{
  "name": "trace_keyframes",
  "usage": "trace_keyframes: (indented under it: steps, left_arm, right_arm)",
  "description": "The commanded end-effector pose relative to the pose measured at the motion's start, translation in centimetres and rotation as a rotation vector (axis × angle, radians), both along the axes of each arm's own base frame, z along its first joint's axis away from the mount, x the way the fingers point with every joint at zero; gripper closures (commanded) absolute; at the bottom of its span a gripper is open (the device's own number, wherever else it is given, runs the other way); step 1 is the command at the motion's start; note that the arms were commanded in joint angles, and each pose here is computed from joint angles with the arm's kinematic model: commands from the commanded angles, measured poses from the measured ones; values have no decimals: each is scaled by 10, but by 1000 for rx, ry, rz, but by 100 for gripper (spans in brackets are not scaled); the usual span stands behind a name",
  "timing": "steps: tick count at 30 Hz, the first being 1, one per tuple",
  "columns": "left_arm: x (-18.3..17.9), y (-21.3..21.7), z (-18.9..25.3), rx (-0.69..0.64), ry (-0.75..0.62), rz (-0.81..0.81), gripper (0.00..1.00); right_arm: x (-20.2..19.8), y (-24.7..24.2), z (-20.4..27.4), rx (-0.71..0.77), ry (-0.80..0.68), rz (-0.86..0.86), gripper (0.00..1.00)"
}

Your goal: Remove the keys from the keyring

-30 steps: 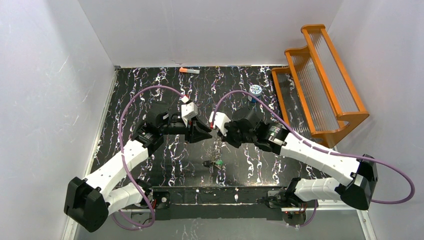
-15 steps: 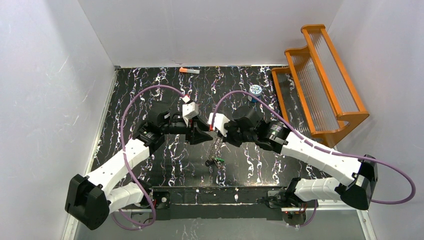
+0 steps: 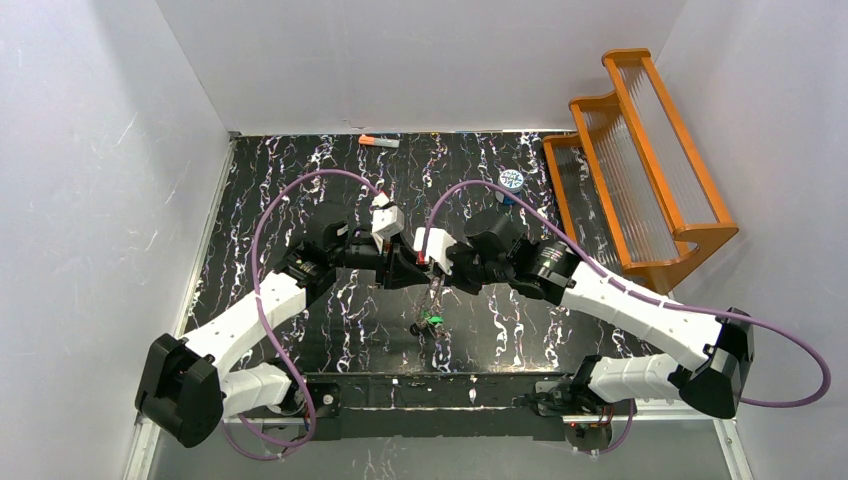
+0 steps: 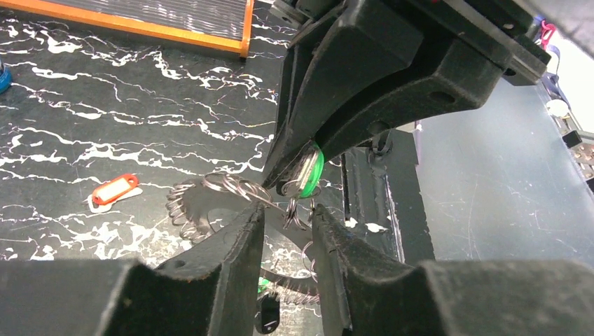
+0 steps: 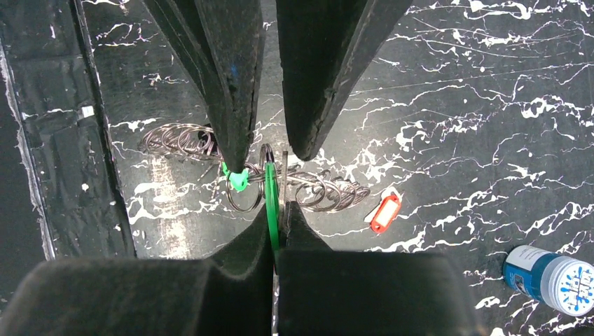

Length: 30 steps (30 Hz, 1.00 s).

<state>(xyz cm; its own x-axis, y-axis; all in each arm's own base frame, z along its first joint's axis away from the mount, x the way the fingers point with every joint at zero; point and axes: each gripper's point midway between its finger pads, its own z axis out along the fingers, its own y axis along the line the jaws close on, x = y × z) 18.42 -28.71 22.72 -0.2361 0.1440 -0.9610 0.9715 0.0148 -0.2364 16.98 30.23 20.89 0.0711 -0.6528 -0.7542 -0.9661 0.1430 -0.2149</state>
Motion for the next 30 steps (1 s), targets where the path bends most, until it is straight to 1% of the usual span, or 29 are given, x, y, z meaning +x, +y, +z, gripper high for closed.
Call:
trace_keyframes:
  steps: [1,4,10,14,18,21,25,30]
  left_arm:
    - [-7,-4,13,-27,-2,-46,73]
    - [-9,-4,13,-28,4,-57,84]
    - [-12,-3,13,-21,2,-66,100]
    - [-9,0,12,-2,-32,-43,100]
    - [-10,2,14,2,-51,-34,100]
    - [-10,3,16,-1,-62,-29,100]
    - [-13,3,19,-9,-71,-37,100]
    - [-13,5,21,-11,-86,-25,100]
  right_arm:
    - [2,18,34,96,-47,41,99]
    - [2,19,34,97,-47,41,99]
    - [8,12,35,97,-76,-4,99]
    - [14,3,31,83,-81,-73,99]
    - [22,-14,18,48,-82,-183,99]
    - [21,-21,9,25,-56,-220,99]
    - [15,-21,-7,1,-1,-221,99]
    - [9,-16,-15,-6,42,-197,99]
